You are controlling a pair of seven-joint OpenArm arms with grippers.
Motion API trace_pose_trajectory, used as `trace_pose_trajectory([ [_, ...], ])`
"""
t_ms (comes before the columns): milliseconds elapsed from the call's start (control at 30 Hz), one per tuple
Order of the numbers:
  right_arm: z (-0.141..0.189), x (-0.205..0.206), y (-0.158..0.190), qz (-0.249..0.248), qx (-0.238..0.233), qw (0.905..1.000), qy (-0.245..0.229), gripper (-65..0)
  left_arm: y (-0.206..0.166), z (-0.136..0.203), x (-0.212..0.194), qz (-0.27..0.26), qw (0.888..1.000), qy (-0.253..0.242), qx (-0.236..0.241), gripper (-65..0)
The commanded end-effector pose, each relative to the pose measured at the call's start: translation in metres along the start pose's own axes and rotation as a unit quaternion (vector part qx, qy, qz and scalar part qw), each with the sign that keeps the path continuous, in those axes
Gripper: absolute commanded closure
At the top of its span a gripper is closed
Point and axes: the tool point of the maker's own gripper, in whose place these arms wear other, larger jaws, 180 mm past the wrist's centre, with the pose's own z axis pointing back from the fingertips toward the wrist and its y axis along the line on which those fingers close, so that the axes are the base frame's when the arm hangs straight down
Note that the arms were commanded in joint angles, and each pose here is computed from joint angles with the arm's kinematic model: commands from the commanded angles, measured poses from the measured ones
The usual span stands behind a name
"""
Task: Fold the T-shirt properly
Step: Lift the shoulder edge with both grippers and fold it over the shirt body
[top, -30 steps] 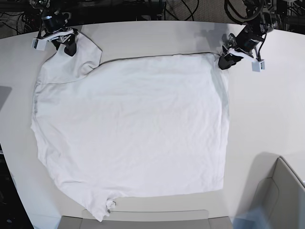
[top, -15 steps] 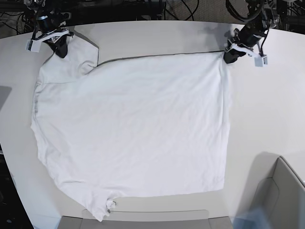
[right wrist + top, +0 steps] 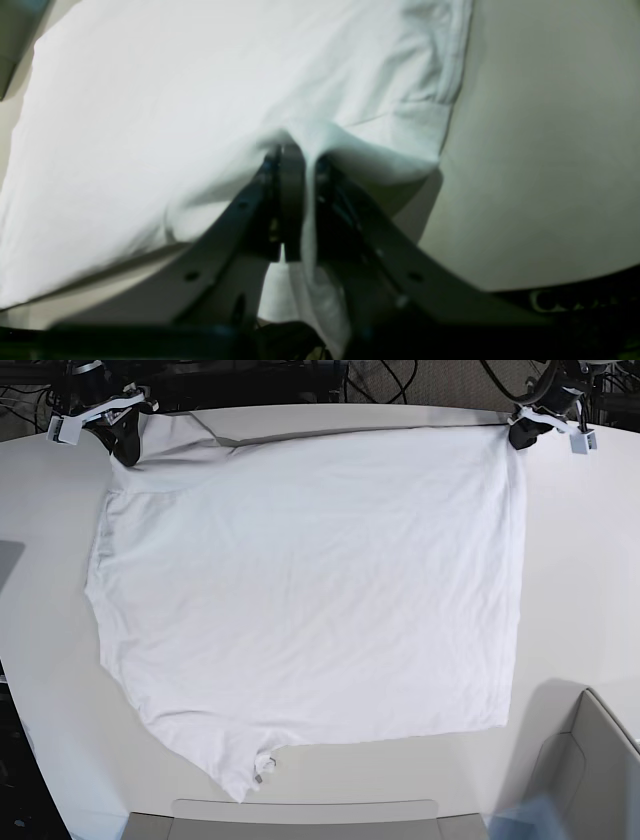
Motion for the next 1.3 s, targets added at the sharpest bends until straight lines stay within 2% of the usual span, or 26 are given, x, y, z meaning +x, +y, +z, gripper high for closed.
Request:
trace_pose_trajectory([
  [0, 0.001, 0.015, 0.006, 0.009, 0.014, 0.9995, -0.026, 0.0, 0.000, 0.002, 0.005, -0.009, 1.000, -0.002, 0.002, 0.0],
  [100, -0.007, 0.028, 0.014, 0.037, 0.022, 0.9984, -0.036, 0.0, -0.011, -0.002, 0.015, -0.019, 1.000, -0.008, -0.009, 0.0],
  [200, -0.018, 0.033, 0.020, 0.085, 0.017, 0.9961, -0.011, 0.0, -0.024, -0.003, 0.032, -0.034, 0.999, -0.006, -0.015, 0.0],
  [333, -0.034, 0.042, 0.019, 0.122, 0.006, 0.9924, 0.010, 0.0, -0.031, 0.003, 0.055, 0.011, 0.999, -0.038, 0.005, 0.0],
  [667, -0.065, 0.068, 0.014, 0.185, -0.027, 0.9822, 0.017, 0.0, -0.054, -0.009, 0.107, 0.058, 0.995, -0.075, -0.015, 0.0],
  [833, -0.080, 0.087, 0.010, 0.215, -0.053, 0.9750, 0.016, 0.0, -0.064, -0.015, 0.130, 0.101, 0.990, -0.097, -0.023, 0.0],
  [1033, -0.112, 0.092, 0.023, 0.257, -0.050, 0.9645, 0.034, 0.0, -0.079, -0.020, 0.162, 0.146, 0.980, -0.130, -0.039, 0.0],
  [1133, -0.129, 0.088, 0.023, 0.267, -0.051, 0.9611, 0.050, 0.0, -0.081, -0.031, 0.171, 0.183, 0.973, -0.129, -0.048, 0.0],
  [1267, -0.148, 0.088, 0.024, 0.272, -0.052, 0.9590, 0.062, 0.0, -0.085, -0.060, 0.168, 0.205, 0.972, -0.095, -0.061, 0.0],
])
